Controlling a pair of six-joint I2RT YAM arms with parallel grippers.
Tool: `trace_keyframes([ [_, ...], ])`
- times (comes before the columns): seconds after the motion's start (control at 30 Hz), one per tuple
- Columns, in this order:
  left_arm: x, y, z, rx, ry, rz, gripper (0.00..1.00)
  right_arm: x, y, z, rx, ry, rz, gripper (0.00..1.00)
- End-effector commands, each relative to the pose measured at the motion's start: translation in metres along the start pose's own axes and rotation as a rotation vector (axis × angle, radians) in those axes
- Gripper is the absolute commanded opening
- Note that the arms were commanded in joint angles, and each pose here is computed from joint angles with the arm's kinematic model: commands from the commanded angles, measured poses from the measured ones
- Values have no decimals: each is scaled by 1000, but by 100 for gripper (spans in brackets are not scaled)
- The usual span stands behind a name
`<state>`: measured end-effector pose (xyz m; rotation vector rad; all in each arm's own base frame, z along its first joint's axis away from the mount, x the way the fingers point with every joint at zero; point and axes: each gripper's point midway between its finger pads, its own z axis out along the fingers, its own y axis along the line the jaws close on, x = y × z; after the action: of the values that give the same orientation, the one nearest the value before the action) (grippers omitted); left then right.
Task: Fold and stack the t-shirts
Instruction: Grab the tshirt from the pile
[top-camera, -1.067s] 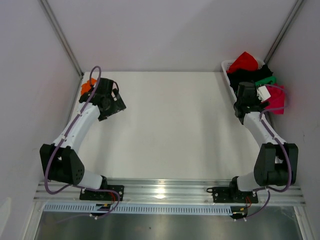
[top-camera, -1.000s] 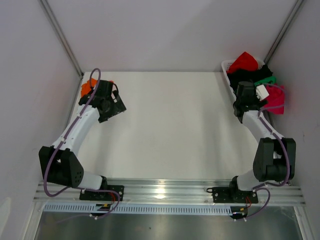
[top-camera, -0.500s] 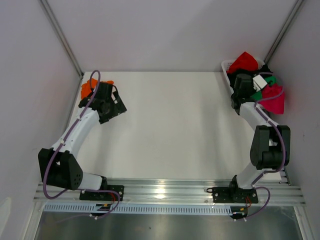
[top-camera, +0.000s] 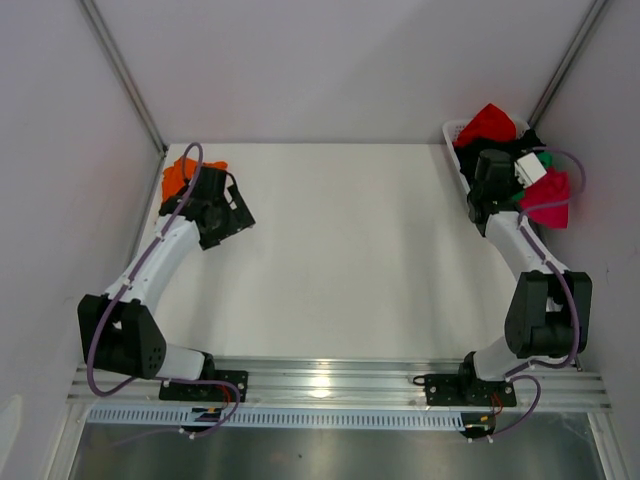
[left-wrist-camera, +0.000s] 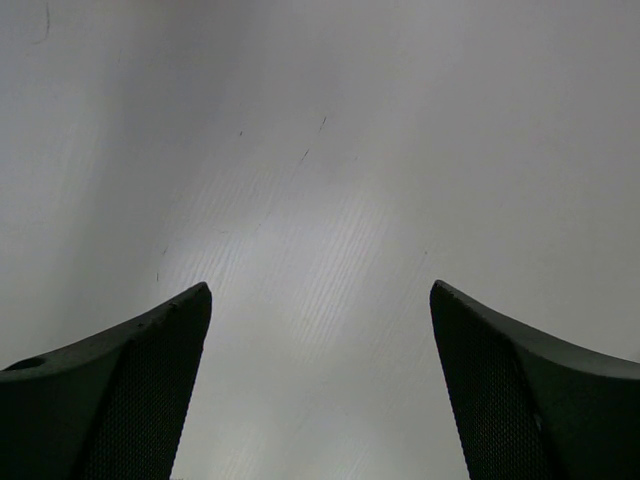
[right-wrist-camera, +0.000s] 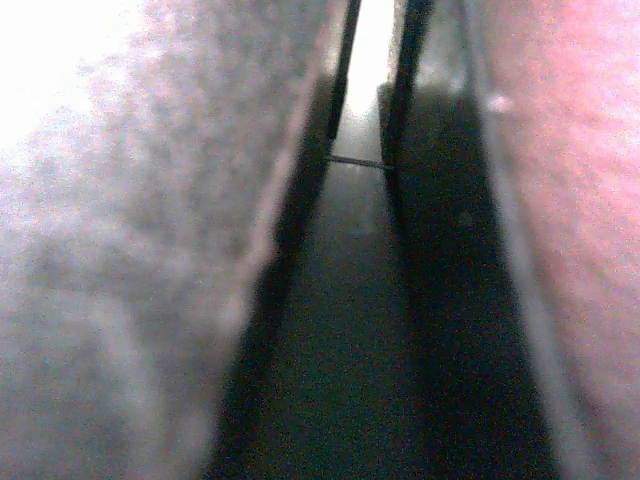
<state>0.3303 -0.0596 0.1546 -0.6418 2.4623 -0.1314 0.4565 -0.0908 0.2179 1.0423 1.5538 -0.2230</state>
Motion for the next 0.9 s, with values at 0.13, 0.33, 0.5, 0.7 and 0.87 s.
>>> trace_keyframes([
  [0.13,4,-7,6,14,22,-4,92,-44,9,-17,-13,-68,76,24],
  [0.33,3,-7,5,16,12,-1,92,-9,-17,-2,118,55,95,63],
  [0.5,2,-6,1,14,4,-2,92,26,-29,22,177,165,186,63],
  [0.7,5,1,0,3,-17,-13,92,44,-26,33,189,250,268,63],
  [0.87,7,5,7,-27,-12,-5,92,36,-3,22,86,295,333,63],
])
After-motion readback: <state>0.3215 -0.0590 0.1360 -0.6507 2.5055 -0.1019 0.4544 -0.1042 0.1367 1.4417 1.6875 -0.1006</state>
